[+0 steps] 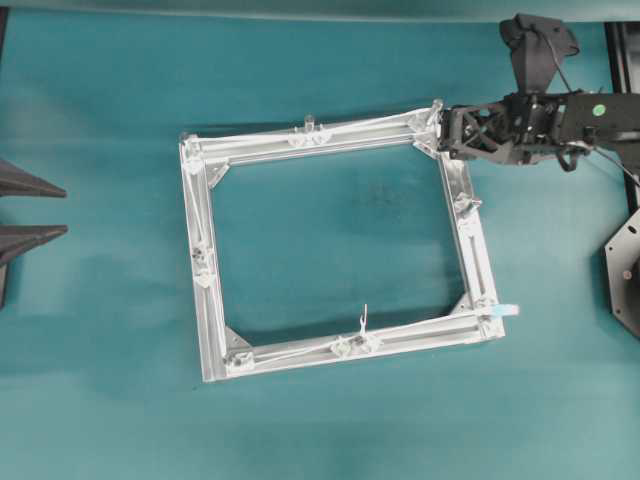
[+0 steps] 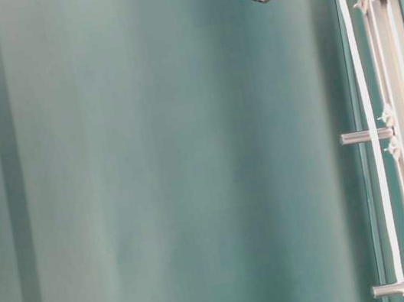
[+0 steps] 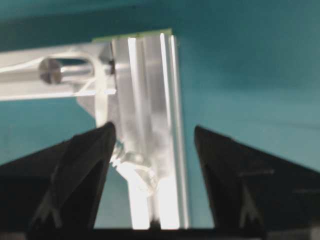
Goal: Move the cable alternately left and right between 8 pins so it hooks onto each one.
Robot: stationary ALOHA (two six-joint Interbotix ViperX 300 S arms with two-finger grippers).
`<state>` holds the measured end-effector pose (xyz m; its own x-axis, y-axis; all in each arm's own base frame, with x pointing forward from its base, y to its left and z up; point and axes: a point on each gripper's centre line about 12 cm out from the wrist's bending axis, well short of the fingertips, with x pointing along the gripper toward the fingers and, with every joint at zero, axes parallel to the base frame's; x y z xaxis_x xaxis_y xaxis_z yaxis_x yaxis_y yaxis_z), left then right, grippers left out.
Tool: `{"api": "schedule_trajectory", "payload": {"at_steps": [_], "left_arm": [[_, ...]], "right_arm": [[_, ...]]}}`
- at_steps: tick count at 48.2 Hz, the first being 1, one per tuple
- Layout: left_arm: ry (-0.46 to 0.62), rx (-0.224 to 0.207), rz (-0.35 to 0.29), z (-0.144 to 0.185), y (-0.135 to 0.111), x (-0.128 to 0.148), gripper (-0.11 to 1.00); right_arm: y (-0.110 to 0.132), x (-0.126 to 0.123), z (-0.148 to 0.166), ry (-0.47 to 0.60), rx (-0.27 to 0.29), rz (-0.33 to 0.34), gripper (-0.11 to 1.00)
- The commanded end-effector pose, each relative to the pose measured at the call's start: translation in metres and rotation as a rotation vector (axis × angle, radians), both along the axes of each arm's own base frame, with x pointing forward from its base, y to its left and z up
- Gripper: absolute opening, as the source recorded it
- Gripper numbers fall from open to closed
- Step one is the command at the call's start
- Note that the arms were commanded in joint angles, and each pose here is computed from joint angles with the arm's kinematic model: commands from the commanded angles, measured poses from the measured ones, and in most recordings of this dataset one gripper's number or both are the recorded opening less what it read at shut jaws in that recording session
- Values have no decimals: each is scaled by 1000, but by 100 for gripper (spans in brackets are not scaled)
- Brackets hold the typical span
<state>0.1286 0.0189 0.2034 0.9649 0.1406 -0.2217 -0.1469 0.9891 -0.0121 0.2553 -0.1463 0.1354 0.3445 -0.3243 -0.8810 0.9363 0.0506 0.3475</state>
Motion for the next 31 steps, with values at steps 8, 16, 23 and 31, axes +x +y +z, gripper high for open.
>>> {"api": "schedule_trajectory", "payload": {"at_steps": [8, 16, 23, 31], "left_arm": [[-9, 9, -1, 5, 0, 1, 64], [-8, 9, -1, 5, 0, 1, 64], [-8, 10, -3, 5, 0, 1, 64], [-8, 9, -2, 5, 0, 1, 64]], "right_arm": [[2, -11, 21, 2, -49, 14, 64], [0, -21, 34, 0, -104, 25, 64], [0, -22, 42, -35, -132, 47, 64], [5, -20, 45, -112, -154, 84, 64]]}}
